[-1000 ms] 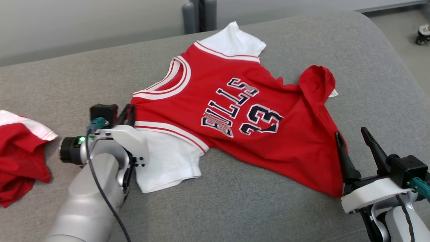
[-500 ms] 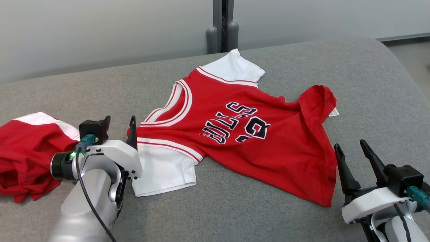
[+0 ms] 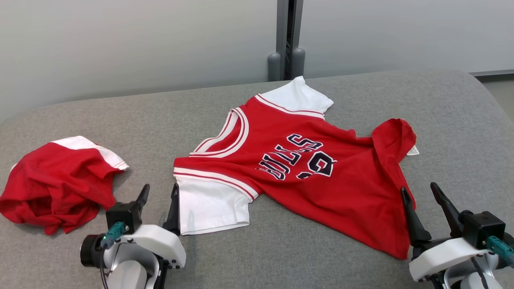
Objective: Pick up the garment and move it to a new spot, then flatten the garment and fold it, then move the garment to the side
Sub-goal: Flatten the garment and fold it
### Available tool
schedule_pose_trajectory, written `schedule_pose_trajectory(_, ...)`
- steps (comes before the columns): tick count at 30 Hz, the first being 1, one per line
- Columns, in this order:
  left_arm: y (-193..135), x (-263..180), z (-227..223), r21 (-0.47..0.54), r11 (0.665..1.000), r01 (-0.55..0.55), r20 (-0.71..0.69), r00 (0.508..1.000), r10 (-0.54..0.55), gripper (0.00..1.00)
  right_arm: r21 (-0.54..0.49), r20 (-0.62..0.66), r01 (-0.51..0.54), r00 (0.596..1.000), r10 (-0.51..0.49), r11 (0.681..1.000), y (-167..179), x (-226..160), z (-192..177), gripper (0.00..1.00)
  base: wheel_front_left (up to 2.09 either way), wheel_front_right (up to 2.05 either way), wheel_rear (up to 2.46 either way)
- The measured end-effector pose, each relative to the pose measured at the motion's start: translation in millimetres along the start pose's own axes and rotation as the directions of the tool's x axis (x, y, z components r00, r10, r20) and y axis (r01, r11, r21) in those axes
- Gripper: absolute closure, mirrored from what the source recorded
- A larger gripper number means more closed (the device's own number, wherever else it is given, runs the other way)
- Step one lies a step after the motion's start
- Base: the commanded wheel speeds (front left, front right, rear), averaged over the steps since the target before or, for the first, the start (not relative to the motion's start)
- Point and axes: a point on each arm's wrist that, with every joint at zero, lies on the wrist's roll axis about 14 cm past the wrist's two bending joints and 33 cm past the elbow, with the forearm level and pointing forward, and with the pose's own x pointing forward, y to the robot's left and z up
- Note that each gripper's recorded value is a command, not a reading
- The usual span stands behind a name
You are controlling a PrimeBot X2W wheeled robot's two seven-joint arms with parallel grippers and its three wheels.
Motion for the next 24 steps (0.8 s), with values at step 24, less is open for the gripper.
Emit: schedule_pose_trajectory(24,-15,-19,-79,-0.078,0.997,-0.010,-0.247,0.969,-0.010,0.00,0.000,-0.019,0.008,1.000,-0.008,1.000,-3,5,-7,0.00,0.00,0.00,0.00)
